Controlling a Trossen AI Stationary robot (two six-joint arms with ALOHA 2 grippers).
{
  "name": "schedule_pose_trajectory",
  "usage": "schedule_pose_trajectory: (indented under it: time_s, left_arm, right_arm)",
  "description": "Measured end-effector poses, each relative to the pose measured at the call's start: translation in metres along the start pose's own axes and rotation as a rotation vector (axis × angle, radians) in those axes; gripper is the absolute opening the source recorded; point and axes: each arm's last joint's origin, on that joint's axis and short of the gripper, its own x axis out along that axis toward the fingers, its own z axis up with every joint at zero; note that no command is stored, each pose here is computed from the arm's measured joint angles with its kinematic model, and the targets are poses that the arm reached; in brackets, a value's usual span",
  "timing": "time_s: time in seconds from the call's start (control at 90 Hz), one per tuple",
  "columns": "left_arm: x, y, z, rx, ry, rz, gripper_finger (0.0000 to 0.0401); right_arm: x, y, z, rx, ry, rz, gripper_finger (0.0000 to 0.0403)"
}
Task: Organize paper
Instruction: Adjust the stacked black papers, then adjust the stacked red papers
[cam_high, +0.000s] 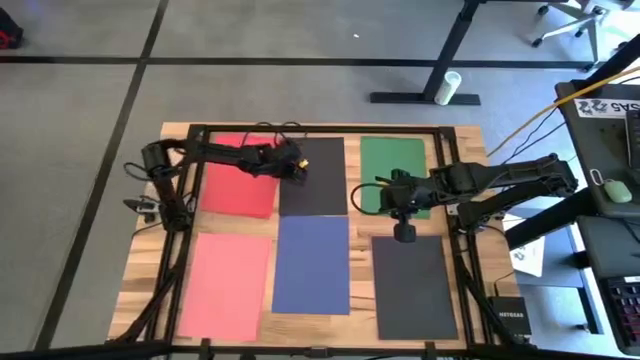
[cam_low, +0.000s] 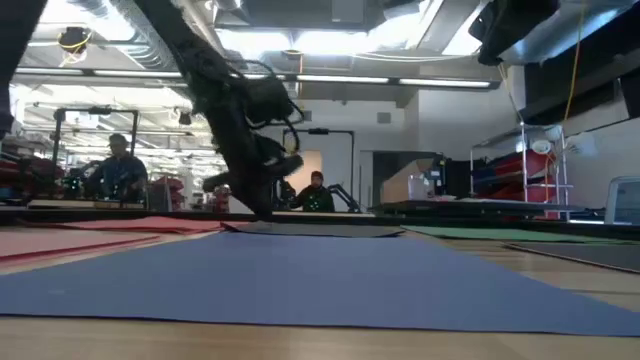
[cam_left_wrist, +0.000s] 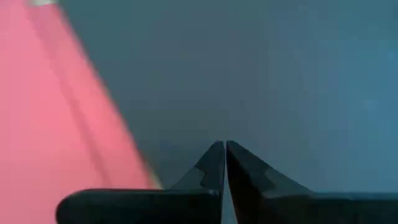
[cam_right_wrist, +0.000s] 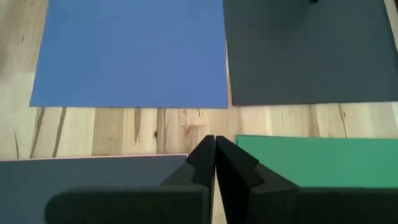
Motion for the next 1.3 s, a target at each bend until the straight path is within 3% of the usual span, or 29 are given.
schedule_pose_trajectory:
  time_s: [0.278,0.4,0.533,0.733,1.022,1.3]
  left_arm:
    - [0.022,-0.027,0.019,0.082,-0.012,-0.005,0.0000]
    - [0.016,-0.035,0.029,0.127,0.004,0.001,0.0000]
    - [-0.005,-0.036,0.043,0.181,0.023,0.103,0.0000]
    - [-0.012,-0.018,0.049,0.154,0.067,0.190,0.0000]
    - [0.016,0.014,0.043,0.074,0.125,0.266,0.0000]
    - [0.021,0.022,0.038,0.087,0.150,0.317,0.0000]
  right_arm:
    - [0.000,0.000,0.000,0.000,0.001,0.000,0.0001]
    - [0.000,0.000,0.000,0.000,0.001,0.000,0.0001]
    - [0.000,0.000,0.000,-0.001,0.002,0.000,0.0001]
    - [0.000,0.000,0.000,0.000,0.002,0.000,0.0001]
    - [0.000,0.000,-0.001,0.010,0.006,-0.001,0.0001]
    - [0.000,0.000,-0.001,0.008,0.008,-0.001,0.0001]
